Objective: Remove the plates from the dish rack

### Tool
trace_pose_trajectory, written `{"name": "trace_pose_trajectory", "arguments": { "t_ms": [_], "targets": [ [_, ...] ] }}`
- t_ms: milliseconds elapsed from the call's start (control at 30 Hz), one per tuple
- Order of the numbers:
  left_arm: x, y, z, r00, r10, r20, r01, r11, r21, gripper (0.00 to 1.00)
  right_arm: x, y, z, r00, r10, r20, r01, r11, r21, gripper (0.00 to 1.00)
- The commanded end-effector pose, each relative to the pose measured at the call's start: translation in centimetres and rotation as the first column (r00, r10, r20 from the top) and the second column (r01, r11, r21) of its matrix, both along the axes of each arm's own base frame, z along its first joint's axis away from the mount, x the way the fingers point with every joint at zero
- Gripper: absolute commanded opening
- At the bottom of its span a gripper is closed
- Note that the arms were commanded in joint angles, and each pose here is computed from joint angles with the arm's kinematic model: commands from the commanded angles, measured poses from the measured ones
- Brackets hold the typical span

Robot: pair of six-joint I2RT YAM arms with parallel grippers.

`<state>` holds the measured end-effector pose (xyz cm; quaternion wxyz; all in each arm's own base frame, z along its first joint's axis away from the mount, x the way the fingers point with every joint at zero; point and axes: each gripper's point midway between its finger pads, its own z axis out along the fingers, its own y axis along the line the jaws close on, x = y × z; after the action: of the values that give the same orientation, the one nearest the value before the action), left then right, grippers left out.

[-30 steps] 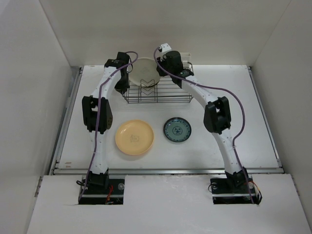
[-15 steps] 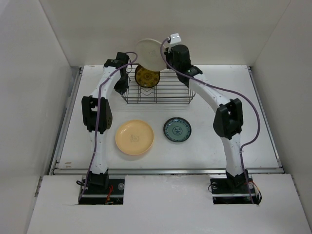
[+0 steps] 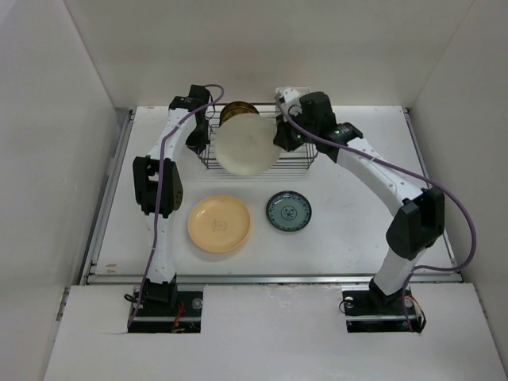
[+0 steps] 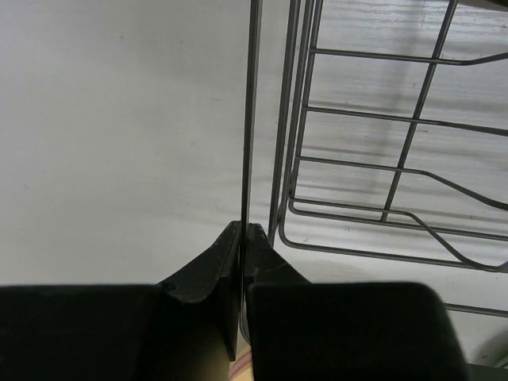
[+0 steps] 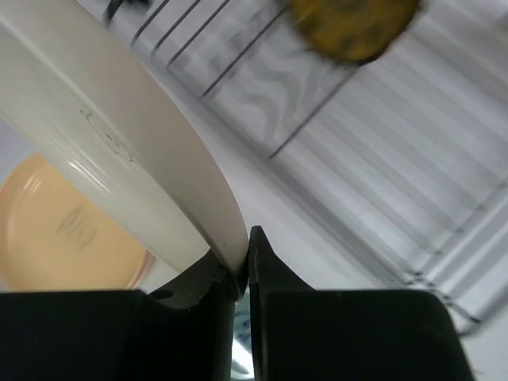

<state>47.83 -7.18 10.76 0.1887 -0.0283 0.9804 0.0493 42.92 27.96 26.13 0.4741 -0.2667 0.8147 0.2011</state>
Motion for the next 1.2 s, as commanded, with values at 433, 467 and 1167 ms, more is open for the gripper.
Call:
{"name": "trace_pose_trajectory", "arguments": {
  "t_ms": [433,467,1167],
  "targets": [
    [-0.2,0.1,1.9,0.999,0.033,0.027,-0.033,0.999,-0.005,0.00,-14.2,11.4,-14.2,0.724,0.429,-0.540,-0.495,0.869,0.027,0.70],
    [-0.2,0.1,1.9,0.999,0.033,0.027,-0.033,0.999,-0.005,0.00,-13.6,11.0,-14.6,0.750,0.394,-0.532,-0.473,0.881,-0.014,0.72],
    [-0.6,0.4,1.0,1.000,0.006,-0.003,-0.006,1.000,0.014,0.00,16.1,5.7,-1.9,0.964,-0.238,0.122,0.220,0.965,0.146,0.81]
  ]
}}
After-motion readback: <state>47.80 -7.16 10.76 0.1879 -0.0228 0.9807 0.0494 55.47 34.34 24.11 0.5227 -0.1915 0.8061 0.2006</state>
